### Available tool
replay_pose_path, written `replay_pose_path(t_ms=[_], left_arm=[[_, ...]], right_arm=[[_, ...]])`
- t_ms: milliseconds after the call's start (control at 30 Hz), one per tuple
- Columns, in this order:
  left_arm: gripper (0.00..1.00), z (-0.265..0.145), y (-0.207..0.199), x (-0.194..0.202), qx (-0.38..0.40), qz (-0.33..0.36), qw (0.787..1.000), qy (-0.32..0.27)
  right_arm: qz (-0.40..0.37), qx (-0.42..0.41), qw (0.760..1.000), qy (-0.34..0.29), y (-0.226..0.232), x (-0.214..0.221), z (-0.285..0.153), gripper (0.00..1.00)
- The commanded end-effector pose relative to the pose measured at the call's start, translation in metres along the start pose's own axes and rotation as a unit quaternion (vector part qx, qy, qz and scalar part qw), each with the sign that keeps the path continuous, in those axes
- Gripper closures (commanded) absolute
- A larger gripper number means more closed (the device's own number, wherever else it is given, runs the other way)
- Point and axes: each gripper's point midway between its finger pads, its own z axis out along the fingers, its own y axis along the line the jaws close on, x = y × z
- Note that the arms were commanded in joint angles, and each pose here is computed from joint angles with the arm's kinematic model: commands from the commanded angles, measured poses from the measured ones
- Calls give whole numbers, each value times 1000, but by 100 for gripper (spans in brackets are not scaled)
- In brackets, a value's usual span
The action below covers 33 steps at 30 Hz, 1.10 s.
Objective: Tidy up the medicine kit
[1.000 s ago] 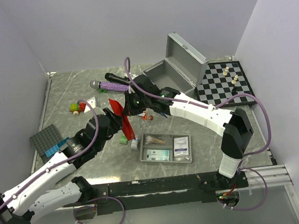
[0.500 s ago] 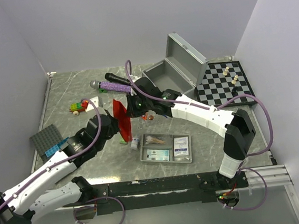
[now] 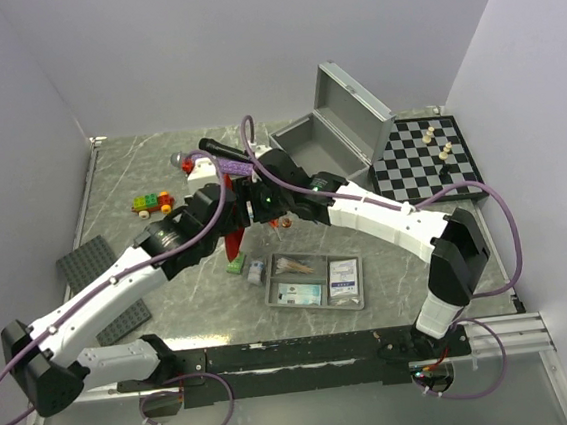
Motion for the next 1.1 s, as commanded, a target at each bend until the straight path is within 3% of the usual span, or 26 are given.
replay_pose_path(t_ms=[0,200,367,433,500,600,1067], left_arm=[[99,1,9,-4,-40,19,999,10],[99,2,19,-3,-72,35,997,17],[99,3,20,-2,-78,45,996,19],[99,2,17,-4,-72,43,996,20],[99,4,14,-4,-69,43,996,24],[99,4,11,-5,-64,40,997,27],[99,3,10,2,-60,37,997,42]], right_arm=[[22,-14,998,-49,18,-37,-6,26],[50,19,998,-26,-18,-27,12,44],[43,37,998,-30,-31,-24,11,47],[44,18,998,-46,-25,-30,6,44],[48,-20,996,-69,-14,-32,1,33],[47,-58,993,-89,4,-40,-7,25],[39,-75,994,-64,20,-38,9,25]])
